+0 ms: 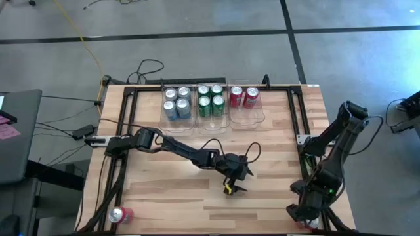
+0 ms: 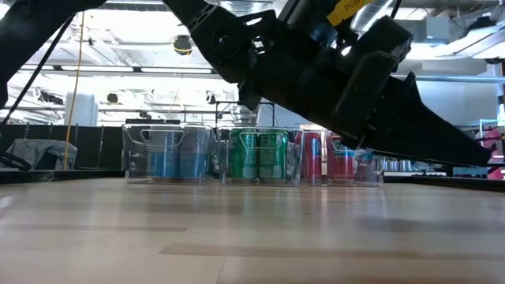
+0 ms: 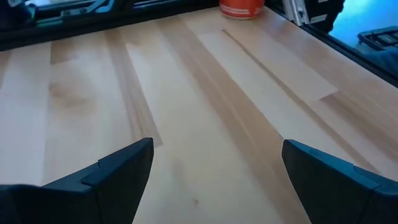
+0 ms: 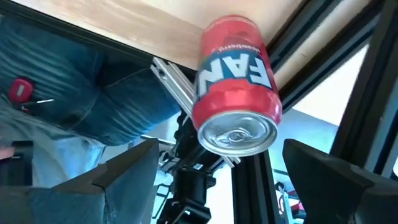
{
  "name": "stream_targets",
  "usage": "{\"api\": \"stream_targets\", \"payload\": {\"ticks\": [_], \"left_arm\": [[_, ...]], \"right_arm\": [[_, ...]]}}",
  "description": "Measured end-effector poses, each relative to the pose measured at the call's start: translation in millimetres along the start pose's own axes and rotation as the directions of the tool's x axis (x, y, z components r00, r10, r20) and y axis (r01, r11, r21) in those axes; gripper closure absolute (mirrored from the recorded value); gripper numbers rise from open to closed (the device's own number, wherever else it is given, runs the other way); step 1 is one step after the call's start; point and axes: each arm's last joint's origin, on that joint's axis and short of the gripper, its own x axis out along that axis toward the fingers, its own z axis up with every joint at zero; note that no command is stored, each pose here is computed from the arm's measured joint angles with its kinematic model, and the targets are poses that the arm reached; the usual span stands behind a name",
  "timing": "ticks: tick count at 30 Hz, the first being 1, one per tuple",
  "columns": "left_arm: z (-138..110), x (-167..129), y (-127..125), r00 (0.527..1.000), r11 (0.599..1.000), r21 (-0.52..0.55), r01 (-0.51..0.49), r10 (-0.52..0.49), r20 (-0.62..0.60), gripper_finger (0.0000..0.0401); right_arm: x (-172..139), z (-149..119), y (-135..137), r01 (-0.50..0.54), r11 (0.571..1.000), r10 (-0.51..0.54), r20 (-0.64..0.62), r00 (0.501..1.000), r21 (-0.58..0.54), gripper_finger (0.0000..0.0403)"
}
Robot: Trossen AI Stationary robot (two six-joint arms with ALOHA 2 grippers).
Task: Sort soda cans
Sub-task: Put the right red soda can into the right transparent bin
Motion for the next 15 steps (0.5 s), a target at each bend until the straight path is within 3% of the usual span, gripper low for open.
{"api": "stream_targets", "payload": {"ticks": [15], "left_arm": [[-2, 0, 1, 1.0, 1.0, -0.012, -0.009, 0.008, -0.026, 0.0049]], "right_arm": [[31, -2, 8, 0.081, 0.997, -0.081, 0.023, 0.996, -0.002, 0.0045]]}}
